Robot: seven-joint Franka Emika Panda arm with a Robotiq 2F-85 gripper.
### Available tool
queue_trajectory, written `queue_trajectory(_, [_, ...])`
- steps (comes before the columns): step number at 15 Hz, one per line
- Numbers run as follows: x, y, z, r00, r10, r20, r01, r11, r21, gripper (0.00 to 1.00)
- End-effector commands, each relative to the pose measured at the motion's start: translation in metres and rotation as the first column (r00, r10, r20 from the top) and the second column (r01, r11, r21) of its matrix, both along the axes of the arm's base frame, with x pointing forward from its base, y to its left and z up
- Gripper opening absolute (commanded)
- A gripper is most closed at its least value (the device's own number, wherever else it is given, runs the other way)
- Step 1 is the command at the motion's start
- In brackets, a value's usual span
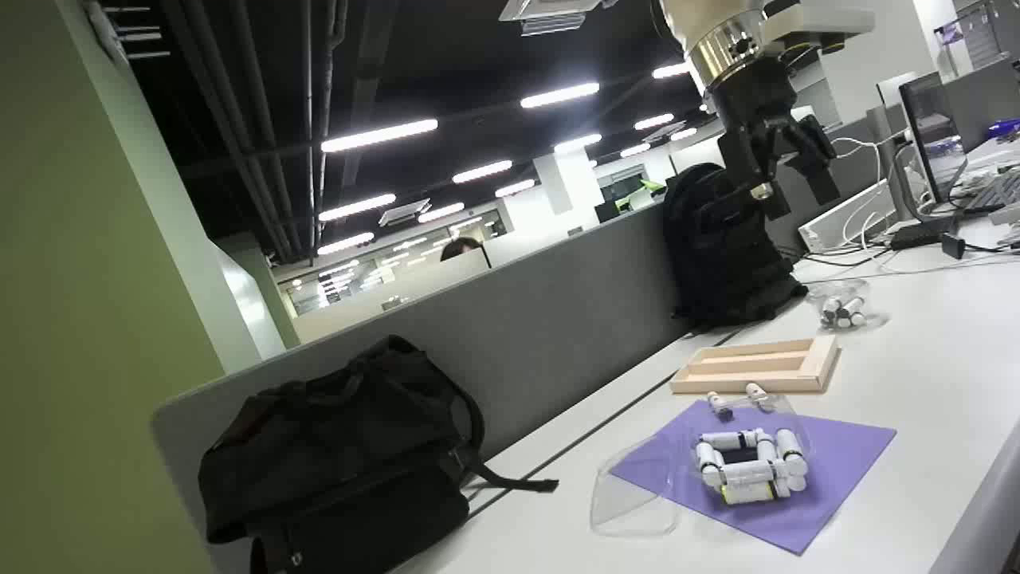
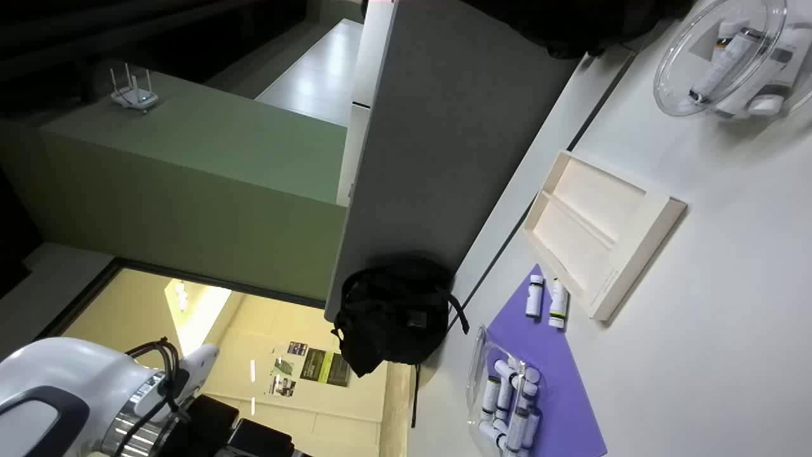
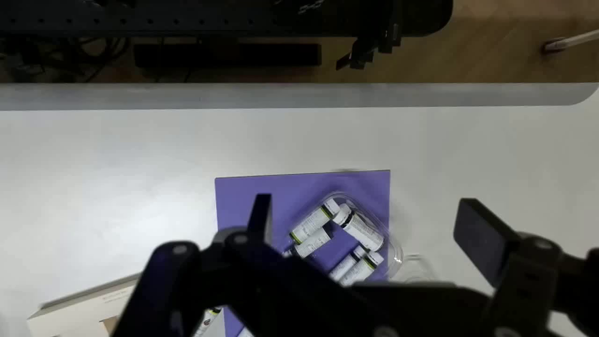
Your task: Close the lid of the bowl
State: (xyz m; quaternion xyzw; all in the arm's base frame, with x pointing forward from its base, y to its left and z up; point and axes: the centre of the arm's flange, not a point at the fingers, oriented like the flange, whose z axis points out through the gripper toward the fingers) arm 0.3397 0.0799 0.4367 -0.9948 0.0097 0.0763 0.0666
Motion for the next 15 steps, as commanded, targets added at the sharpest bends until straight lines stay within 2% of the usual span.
queue_trajectory(1, [0.000, 0.000, 0.000, 1.000, 0.000, 0.000, 0.000, 1.000, 0.000, 1.00])
queue_trajectory(9, [0.006, 0.001, 0.004, 1.000, 0.012, 0.006, -0.012, 1.000, -0.016, 1.00])
queue_trajectory(12, [0.039, 0.024, 0.024, 0.997, 0.067, 0.042, -0.062, 0.992, -0.106, 1.00])
queue_trajectory(15, [0.074, 0.075, 0.041, 0.977, 0.200, 0.068, -0.177, 0.950, -0.258, 1.00])
